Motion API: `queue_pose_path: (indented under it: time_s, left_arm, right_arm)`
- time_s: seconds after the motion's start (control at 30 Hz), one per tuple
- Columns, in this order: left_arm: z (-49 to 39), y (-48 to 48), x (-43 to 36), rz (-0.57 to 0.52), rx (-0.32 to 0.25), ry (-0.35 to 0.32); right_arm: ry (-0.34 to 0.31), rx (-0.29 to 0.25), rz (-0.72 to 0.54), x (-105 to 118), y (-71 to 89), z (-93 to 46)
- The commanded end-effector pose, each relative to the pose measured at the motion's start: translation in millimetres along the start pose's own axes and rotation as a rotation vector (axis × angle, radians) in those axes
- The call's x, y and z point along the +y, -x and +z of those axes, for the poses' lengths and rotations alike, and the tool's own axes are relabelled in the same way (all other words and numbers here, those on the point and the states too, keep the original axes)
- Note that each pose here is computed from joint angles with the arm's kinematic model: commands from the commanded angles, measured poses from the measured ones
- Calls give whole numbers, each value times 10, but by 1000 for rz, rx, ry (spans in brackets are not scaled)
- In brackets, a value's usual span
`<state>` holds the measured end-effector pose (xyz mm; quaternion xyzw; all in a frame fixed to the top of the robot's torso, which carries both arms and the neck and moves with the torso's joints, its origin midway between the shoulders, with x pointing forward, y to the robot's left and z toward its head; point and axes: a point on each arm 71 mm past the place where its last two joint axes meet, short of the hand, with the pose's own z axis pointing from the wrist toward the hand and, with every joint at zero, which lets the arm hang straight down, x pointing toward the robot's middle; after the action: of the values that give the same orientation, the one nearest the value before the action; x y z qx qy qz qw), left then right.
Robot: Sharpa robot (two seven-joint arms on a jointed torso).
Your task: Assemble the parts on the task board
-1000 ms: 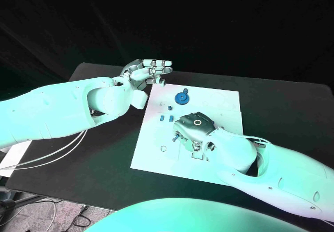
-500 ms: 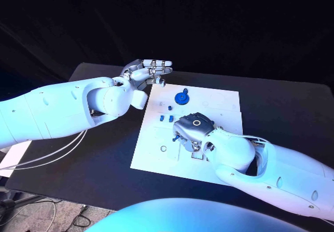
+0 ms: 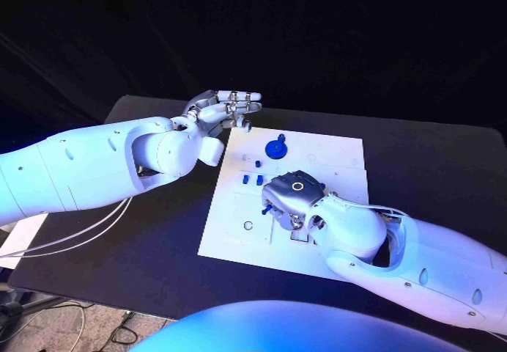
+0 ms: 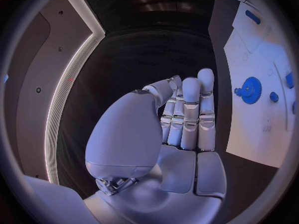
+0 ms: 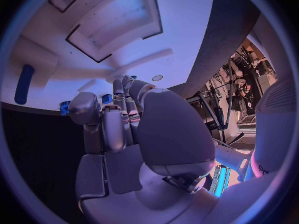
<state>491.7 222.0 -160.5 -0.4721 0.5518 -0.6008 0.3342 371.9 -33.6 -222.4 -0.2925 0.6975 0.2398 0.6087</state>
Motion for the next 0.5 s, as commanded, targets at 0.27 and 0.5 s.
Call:
queue_pose_path:
  time_s: [0.27, 0.5]
  left_arm:
    - [5, -21, -5, -1, 21, -3]
    - [6, -18, -3, 0, 19, 0]
  right_arm:
    - [31, -2, 8, 61, 5, -6]
    - [40, 3, 28, 71, 4, -11]
